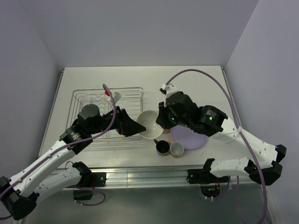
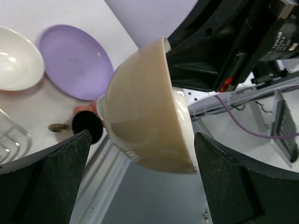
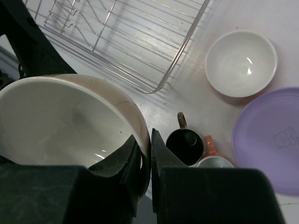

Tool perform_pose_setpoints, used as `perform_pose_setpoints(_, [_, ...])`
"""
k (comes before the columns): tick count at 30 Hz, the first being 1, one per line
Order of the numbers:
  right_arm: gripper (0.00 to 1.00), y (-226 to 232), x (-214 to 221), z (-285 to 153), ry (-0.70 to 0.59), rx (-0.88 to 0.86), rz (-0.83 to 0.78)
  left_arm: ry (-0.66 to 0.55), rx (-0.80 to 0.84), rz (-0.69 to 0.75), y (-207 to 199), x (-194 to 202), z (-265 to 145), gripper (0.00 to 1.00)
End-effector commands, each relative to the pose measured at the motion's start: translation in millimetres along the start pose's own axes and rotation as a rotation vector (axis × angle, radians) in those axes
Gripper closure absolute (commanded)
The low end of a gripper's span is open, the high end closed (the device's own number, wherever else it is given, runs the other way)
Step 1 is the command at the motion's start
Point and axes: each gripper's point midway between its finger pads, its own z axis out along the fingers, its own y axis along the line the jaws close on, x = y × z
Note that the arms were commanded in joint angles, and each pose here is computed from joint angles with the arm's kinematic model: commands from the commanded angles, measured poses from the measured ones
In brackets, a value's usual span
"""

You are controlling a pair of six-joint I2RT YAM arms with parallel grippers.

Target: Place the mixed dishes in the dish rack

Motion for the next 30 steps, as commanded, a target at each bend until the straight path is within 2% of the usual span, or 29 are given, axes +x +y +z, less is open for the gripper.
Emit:
perform_pose_setpoints(1, [1.00, 29, -30, -17, -0.119, -0.166, 0.028, -0.007, 0.159, 0.000, -31, -6, 0, 0.01])
perform_pose_setpoints(10, [1.00, 30, -33, -15, -0.124, -0.185, 0.041, -0.005, 0.201, -0.046, -37, -3, -1, 0.01])
perform_pose_setpoints(14, [1.00, 28, -32, -11, -0.120, -0.174, 0.038, 0.003, 0.199, -0.076, -36, -1, -1, 0.05])
perform_pose_setpoints(19, [1.00, 26, -31, -7, -0.116, -0.166, 0.033, -0.001, 0.212, -0.090, -39, -2, -1, 0.14])
perform_pose_setpoints(26, [1.00, 25, -35, -6, -0.126, -0.156, 0.029, -0.005, 0.211, -0.105, -41, -8, 4, 0.36])
perform_pose_setpoints(30, [1.00, 26, -36, -4, -0.123, -0.154, 0.021, -0.015, 0.208, -0.110, -41, -13, 6, 0.43])
